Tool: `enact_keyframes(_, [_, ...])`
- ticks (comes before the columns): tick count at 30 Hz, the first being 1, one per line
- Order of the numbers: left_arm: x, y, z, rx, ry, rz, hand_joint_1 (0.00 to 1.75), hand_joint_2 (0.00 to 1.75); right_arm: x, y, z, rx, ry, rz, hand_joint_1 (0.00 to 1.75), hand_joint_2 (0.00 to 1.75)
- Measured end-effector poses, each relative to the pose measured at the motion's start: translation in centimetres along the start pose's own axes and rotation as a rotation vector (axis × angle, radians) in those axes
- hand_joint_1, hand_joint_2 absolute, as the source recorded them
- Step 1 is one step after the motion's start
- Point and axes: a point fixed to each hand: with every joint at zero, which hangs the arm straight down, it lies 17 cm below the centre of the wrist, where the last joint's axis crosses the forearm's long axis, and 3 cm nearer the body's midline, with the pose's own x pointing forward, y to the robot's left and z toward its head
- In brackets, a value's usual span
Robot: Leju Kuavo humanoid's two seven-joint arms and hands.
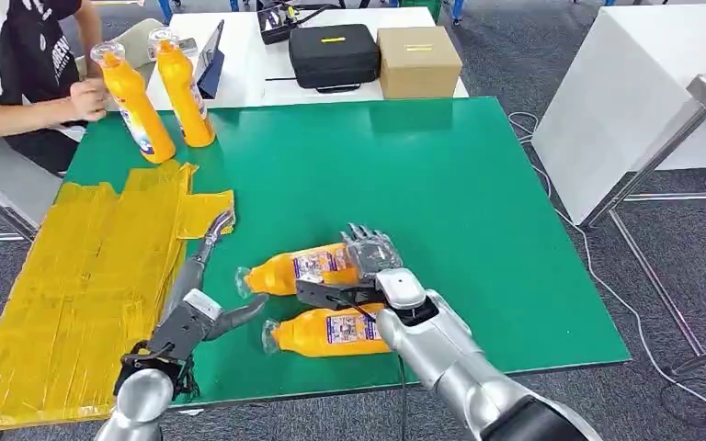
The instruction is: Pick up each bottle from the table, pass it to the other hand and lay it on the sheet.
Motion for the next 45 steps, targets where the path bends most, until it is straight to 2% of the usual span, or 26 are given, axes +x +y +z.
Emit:
enact_keyframes(9, [2.6,2.1,-0.5,0.056,-0.067,0.043,0.0,1.75,-1.8,1.3,-0.6,0.049,0.041,-0.009,0.0,1.75])
enact_keyframes(17, [3.1,2.4,-0.3,0.06,-0.081,0.048,0.0,1.75,-2.6,1.6,-0.9,0.068,0.062,-0.016,0.0,1.75])
enact_keyframes(18, [3.1,2.4,-0.3,0.06,-0.083,0.05,0.0,1.75,-2.7,1.7,-0.9,0.073,0.066,-0.016,0.24,1.75])
enact_keyframes(19, [3.2,2.4,-0.3,0.06,-0.085,0.05,0.0,1.75,-2.9,1.7,-1.0,0.077,0.07,-0.02,1.47,1.75])
enact_keyframes(20, [3.2,2.4,-0.3,0.061,-0.086,0.052,0.0,1.75,-3.1,1.8,-1.0,0.082,0.074,-0.021,1.64,1.75])
enact_keyframes(21, [3.2,2.4,-0.3,0.062,-0.087,0.055,0.0,1.75,-3.3,1.9,-1.0,0.085,0.079,-0.023,1.71,1.75])
enact_keyframes(33, [3.0,2.8,-0.2,0.081,-0.082,0.051,0.0,1.75,-4.0,0.9,-1.6,0.039,0.099,-0.018,1.75,1.75])
enact_keyframes(37, [2.9,2.7,0.0,0.083,-0.077,0.051,0.0,1.75,-3.6,0.2,-1.6,-0.027,0.091,-0.054,1.75,1.75])
enact_keyframes(41, [2.6,2.7,0.3,0.086,-0.068,0.046,0.0,1.75,-2.6,-1.5,-1.3,-0.149,0.055,-0.138,1.75,1.75])
enact_keyframes(45, [2.5,2.6,0.4,0.086,-0.065,0.044,0.0,1.75,-2.5,-2.0,-1.2,-0.176,0.054,-0.169,1.75,1.75])
